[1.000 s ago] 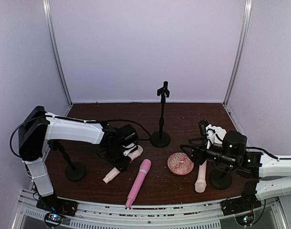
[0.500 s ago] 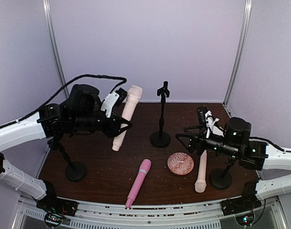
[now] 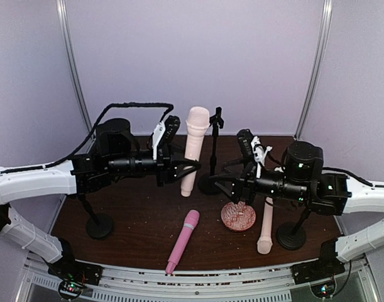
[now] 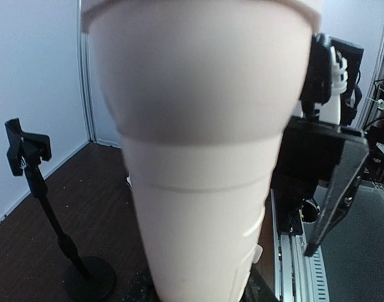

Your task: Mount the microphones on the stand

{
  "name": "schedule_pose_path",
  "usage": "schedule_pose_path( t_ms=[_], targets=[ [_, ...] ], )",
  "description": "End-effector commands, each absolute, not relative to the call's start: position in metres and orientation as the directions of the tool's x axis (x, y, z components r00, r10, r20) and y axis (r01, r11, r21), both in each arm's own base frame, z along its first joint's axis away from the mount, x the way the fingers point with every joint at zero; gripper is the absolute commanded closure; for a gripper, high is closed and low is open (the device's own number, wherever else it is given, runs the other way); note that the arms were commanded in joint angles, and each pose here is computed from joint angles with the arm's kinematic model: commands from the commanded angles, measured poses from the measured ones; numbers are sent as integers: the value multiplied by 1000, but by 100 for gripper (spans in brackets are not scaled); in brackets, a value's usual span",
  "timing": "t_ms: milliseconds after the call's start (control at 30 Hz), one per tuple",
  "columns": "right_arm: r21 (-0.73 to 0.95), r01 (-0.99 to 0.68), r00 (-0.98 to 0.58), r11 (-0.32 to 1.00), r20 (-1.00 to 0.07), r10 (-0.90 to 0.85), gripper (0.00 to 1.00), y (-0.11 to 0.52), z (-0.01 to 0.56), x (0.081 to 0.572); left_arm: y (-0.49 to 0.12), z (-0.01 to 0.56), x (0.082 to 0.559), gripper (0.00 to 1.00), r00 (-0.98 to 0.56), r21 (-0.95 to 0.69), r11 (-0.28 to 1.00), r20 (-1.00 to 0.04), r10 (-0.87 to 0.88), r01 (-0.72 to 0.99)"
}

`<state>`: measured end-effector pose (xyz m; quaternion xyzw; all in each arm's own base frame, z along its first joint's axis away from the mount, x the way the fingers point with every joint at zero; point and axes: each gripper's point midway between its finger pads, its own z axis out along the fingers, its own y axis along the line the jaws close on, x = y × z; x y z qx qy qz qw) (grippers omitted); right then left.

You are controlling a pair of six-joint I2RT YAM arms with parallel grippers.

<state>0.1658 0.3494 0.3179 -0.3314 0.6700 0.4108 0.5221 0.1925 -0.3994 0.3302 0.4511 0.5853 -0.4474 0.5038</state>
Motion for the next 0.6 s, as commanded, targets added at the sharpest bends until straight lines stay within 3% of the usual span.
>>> schedule_pose_path(
  t_ms=[0, 567],
  targets=[
    [99, -898, -155, 428, -983, -97, 36, 365, 316, 150, -390, 364, 178, 100, 11, -1, 146, -997, -80, 989],
    [84, -856, -128, 511, -990, -51, 31, 394, 318, 162, -376, 397, 159, 100, -129, -139, 23, -960, -250, 990]
  ],
)
